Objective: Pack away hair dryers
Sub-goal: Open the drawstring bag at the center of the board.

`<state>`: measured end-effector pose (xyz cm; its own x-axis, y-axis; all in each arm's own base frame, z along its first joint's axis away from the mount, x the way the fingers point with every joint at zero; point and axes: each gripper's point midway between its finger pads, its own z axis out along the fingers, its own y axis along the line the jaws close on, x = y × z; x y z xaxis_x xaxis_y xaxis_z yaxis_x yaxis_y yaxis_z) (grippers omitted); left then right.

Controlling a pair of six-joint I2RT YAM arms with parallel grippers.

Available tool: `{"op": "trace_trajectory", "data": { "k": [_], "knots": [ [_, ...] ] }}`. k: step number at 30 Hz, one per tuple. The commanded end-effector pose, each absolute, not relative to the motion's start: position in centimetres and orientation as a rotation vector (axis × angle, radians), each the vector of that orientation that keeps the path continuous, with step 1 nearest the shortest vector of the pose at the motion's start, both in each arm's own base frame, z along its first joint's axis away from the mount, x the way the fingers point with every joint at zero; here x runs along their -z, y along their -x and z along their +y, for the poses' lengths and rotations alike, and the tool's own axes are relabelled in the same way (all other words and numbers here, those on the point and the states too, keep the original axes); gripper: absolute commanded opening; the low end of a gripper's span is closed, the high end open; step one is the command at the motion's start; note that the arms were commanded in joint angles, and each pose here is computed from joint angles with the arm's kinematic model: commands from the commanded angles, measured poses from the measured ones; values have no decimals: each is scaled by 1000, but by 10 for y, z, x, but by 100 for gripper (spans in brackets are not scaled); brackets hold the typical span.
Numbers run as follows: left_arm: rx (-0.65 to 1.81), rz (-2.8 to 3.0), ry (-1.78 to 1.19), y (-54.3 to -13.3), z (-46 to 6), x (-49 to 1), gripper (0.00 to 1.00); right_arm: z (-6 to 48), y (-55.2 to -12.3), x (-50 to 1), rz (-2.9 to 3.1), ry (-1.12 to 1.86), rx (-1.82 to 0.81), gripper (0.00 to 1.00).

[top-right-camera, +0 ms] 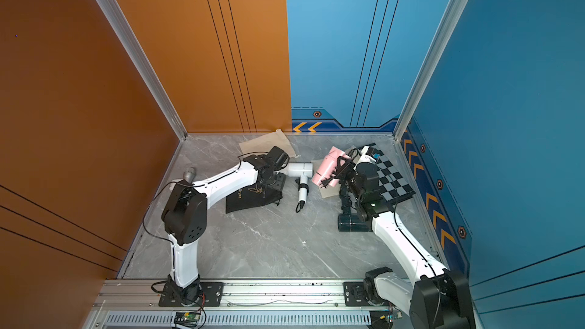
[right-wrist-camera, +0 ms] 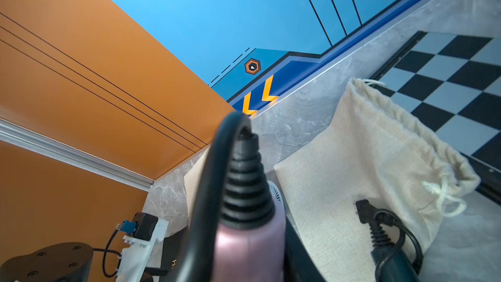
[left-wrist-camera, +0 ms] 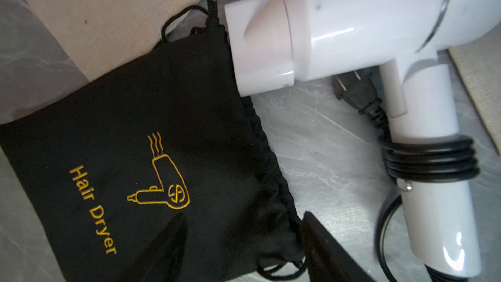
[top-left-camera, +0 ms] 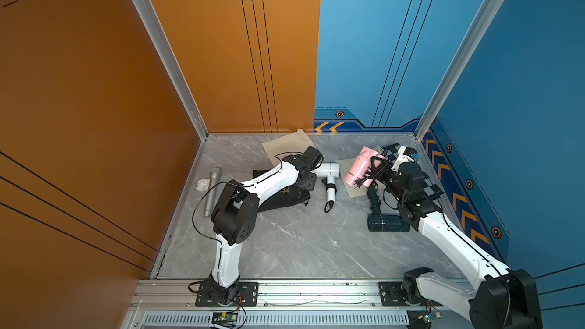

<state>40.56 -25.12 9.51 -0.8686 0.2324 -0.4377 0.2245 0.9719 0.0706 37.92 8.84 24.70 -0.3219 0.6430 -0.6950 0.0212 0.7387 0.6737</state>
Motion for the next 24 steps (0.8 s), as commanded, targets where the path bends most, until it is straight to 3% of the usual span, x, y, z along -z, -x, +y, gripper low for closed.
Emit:
{"op": "trace_trajectory", "data": {
  "k": [1,14,17,24],
  "knots": [
    [-84,2660,-319,-420,-244,-95,67,91,-378,-287,1660,-528,-814,11],
    [-97,2698,-285,-445,-242,-70,67,99,-382,-289,1652,-516,-871,11],
    [-100,2702,-276,-449,-242,-66,56,100,-382,-290,1650,-512,-874,11],
    [-103,2717,-264,-455,-241,-56,54,102,-383,-290,1660,-488,-864,11]
  ]
}}
